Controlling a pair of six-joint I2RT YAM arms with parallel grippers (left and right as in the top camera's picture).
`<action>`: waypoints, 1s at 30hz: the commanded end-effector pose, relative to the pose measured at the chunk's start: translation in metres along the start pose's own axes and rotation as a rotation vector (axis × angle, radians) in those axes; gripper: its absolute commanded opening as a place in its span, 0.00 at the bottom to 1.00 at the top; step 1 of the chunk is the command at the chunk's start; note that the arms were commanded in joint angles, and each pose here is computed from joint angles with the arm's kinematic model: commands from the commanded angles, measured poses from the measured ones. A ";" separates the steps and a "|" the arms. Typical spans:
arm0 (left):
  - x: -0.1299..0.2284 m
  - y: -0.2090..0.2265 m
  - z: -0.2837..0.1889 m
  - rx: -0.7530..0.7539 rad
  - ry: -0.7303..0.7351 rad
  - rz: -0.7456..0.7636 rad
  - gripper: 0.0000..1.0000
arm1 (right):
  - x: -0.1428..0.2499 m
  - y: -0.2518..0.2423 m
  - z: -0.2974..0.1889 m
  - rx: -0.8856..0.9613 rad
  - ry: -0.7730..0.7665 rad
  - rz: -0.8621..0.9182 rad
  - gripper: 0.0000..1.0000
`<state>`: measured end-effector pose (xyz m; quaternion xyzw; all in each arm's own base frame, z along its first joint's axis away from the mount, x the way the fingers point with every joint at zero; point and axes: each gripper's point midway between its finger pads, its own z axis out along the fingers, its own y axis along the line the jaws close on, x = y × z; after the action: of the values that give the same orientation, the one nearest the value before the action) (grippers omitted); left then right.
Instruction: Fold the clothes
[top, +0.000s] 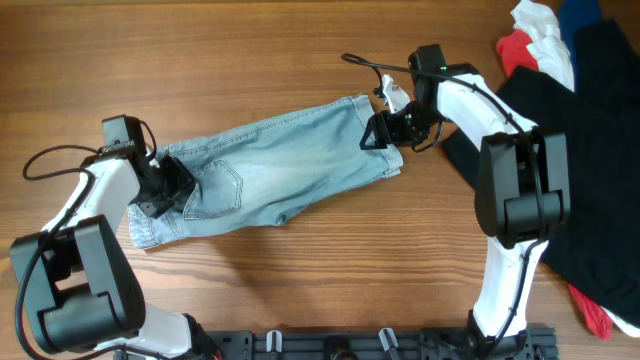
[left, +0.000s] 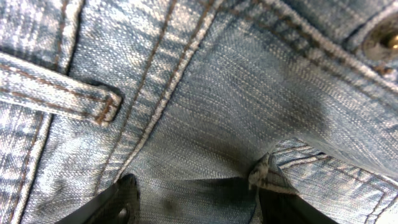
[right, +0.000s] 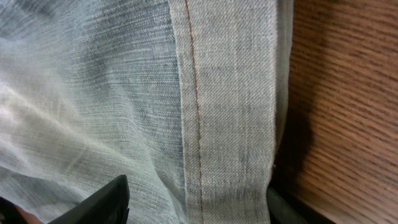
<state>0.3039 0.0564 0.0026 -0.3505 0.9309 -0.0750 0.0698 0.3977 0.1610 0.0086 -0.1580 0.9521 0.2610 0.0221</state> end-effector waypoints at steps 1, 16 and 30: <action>0.008 0.028 0.011 -0.105 0.028 -0.023 0.64 | 0.032 -0.013 0.035 0.043 0.097 0.021 0.62; 0.008 0.008 0.002 0.001 0.034 -0.020 0.65 | 0.024 -0.017 0.037 0.055 0.055 0.088 0.04; -0.016 -0.038 -0.090 0.226 -0.179 0.037 0.83 | -0.010 -0.086 -0.073 0.303 -0.125 0.296 0.04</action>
<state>0.3193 0.0489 0.0823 -0.3365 0.9159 -0.1337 0.1731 0.4069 0.1166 0.0003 -0.0498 0.9752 0.2155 0.0126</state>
